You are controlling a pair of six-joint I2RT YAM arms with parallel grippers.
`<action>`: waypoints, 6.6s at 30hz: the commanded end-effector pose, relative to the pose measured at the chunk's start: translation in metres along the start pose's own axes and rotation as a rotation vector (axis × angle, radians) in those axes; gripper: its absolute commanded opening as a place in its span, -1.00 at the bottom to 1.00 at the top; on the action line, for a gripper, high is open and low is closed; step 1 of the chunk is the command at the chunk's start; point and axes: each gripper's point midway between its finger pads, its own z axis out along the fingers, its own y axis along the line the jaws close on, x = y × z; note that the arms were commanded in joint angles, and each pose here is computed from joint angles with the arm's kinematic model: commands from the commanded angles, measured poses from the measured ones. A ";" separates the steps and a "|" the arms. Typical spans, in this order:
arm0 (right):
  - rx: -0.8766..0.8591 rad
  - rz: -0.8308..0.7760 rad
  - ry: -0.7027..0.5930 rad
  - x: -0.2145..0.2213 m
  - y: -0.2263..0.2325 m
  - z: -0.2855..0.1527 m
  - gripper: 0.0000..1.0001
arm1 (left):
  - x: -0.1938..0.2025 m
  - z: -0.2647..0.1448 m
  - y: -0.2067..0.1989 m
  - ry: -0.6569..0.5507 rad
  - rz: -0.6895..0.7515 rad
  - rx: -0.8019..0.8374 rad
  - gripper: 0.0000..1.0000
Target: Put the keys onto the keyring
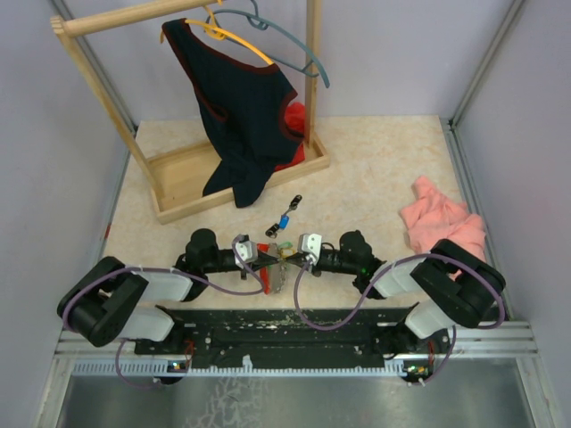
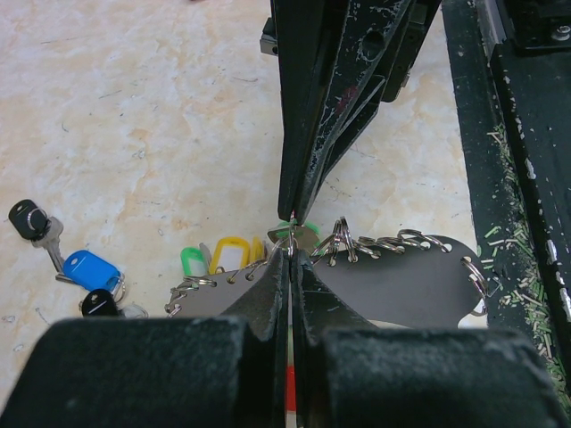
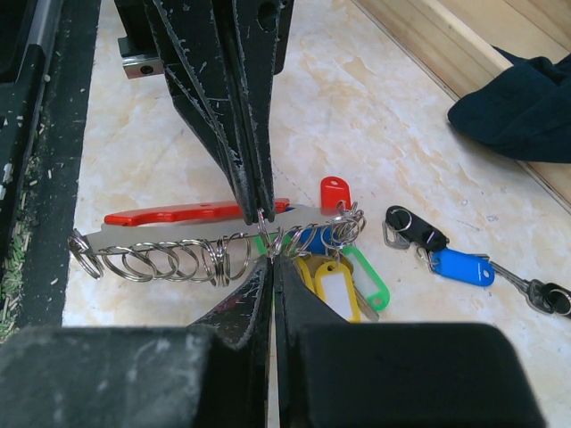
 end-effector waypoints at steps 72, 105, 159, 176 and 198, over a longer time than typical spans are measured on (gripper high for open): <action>0.382 0.368 0.309 0.003 -0.039 -0.047 -1.00 | -0.014 -0.005 0.019 -0.056 -0.013 -0.085 -0.99; 0.849 0.356 0.319 0.061 -0.122 -0.019 -1.00 | -0.015 -0.008 0.024 -0.060 -0.014 -0.119 -0.99; 0.544 0.475 1.142 0.076 -0.113 -0.002 -0.56 | -0.016 -0.010 0.026 -0.063 -0.032 -0.135 -0.99; 0.569 0.458 1.108 0.072 -0.115 -0.006 -0.98 | -0.015 -0.010 0.027 -0.062 -0.038 -0.134 -0.99; 0.667 0.367 0.076 0.014 -0.124 -0.015 -1.00 | -0.016 -0.010 0.026 -0.072 -0.043 -0.138 -0.99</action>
